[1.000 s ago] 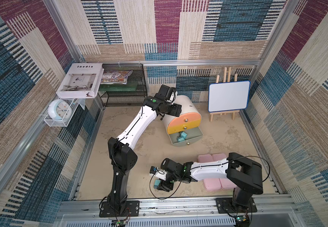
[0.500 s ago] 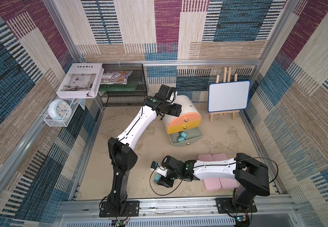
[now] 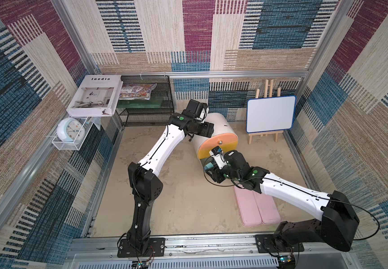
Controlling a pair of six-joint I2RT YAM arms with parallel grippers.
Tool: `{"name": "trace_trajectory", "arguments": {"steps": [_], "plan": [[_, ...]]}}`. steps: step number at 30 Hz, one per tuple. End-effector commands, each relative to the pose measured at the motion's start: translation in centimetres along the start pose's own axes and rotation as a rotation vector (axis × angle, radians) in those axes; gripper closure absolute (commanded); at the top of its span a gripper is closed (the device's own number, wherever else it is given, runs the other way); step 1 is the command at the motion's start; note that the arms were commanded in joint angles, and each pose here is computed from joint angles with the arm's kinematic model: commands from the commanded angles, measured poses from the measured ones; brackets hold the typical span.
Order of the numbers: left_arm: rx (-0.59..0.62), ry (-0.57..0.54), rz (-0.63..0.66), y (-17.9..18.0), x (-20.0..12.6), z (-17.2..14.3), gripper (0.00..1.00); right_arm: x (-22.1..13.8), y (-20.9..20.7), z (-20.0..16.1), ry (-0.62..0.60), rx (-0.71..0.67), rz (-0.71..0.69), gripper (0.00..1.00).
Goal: Place the plugs into the drawer by color
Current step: Place the plug in the drawer.
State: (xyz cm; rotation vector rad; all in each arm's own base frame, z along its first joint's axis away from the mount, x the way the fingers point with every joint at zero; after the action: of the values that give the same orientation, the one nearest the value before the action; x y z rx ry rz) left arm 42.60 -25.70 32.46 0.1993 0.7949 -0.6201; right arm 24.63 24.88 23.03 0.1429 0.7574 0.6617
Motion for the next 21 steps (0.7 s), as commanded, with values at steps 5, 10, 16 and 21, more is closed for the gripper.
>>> {"name": "trace_trajectory", "arguments": {"steps": [5, 10, 16, 21], "plan": [[-0.008, 0.097, -0.005, 0.0, 1.2, -1.7, 0.14, 1.4, -1.8, 1.8, -0.017, 0.089, -0.049, 0.55], [-0.013, 0.103, -0.008, 0.0, 1.3, -1.9, 0.14, 2.5, -1.9, 2.2, -0.031, 0.108, -0.035, 0.55], [-0.018, 0.109, -0.018, -0.1, 1.6, -2.0, 0.14, 4.2, -2.3, 1.9, -0.016, 0.116, -0.041, 0.54], [-0.021, 0.113, -0.019, -0.1, 1.5, -2.1, 0.14, 5.4, -2.4, 1.8, 0.008, 0.109, -0.032, 0.54]]}}
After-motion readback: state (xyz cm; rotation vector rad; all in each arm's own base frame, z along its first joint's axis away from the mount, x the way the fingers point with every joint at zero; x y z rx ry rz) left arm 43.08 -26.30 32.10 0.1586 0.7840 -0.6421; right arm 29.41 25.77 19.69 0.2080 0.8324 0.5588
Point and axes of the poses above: each gripper's point midway between its finger pads, its own x axis out along the fingers, its own y axis along the line the jaws close on, z = x × y, the point moved 8 cm from there along -x, back along the fingers, and after that the axes turned 11 degrees about x, right-handed, at the moved point
